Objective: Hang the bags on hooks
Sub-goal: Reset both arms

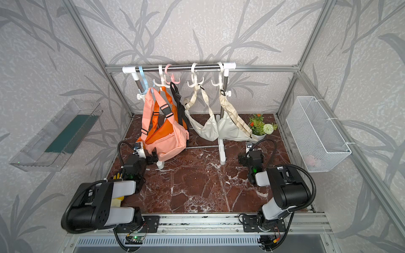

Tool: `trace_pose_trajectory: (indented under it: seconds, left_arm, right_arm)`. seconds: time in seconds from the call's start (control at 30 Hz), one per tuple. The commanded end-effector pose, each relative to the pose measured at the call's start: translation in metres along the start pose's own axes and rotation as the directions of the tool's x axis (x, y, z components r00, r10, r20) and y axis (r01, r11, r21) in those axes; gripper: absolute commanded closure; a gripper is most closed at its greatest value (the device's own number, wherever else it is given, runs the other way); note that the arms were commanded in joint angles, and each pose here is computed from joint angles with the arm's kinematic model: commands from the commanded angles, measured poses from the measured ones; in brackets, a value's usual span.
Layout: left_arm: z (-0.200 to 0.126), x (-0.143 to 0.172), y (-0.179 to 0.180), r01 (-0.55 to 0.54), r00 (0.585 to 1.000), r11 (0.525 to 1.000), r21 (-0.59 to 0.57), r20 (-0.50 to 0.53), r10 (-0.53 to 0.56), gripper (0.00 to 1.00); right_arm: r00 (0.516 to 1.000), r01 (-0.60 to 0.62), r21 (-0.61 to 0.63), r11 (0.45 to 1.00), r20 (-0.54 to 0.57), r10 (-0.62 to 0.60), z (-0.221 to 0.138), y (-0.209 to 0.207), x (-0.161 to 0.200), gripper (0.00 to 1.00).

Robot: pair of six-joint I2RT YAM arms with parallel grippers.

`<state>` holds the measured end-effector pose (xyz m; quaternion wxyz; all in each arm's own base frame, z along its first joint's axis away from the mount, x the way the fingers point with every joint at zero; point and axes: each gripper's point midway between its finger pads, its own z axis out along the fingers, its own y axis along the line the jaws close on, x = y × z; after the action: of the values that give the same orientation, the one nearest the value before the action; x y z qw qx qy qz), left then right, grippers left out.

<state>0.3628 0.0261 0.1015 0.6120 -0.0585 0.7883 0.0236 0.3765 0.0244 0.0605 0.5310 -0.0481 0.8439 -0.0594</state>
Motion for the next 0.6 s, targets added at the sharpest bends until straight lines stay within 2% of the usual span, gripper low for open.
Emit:
trace_pose_trajectory:
  seconds: [0.0,0.13,0.2,0.27,0.33,0.4,0.57]
  left_arm:
    - [0.000,-0.009,-0.003,-0.032,0.991,0.999,0.029,0.130,0.028,0.00]
    - [0.008,-0.007,-0.002,-0.039,0.997,0.999,0.021,0.064,0.037,0.00]
    - [0.008,-0.009,0.000,-0.040,0.995,0.999,0.004,0.090,0.039,0.01]
    - [0.002,-0.011,0.017,0.006,0.994,0.995,-0.095,0.111,0.004,0.01]
    - [-0.005,-0.010,0.025,0.034,0.990,0.991,-0.131,0.140,-0.016,0.01]
    - [-0.002,-0.010,0.030,0.042,0.992,0.985,-0.164,0.128,-0.021,0.01]
    - [-0.004,-0.012,0.029,0.046,0.989,0.986,-0.158,0.146,-0.023,0.01]
  right_arm:
    - [0.992,-0.002,-0.042,0.999,0.126,0.007,0.001,0.006,-0.038,0.01]
    - [0.992,0.008,-0.051,0.999,0.125,-0.002,0.001,0.008,-0.038,0.01]
    - [0.995,0.007,-0.051,0.999,0.099,-0.002,0.001,0.007,-0.037,0.01]
    - [0.995,0.005,-0.049,0.999,0.100,0.000,0.001,0.007,-0.037,0.01]
    - [0.994,0.005,-0.047,0.999,0.106,0.000,0.001,0.007,-0.037,0.01]
    - [0.995,0.006,-0.046,0.999,0.102,-0.001,0.001,0.006,-0.037,0.01]
    - [0.994,0.007,-0.045,0.999,0.107,-0.002,0.000,0.006,-0.037,0.01]
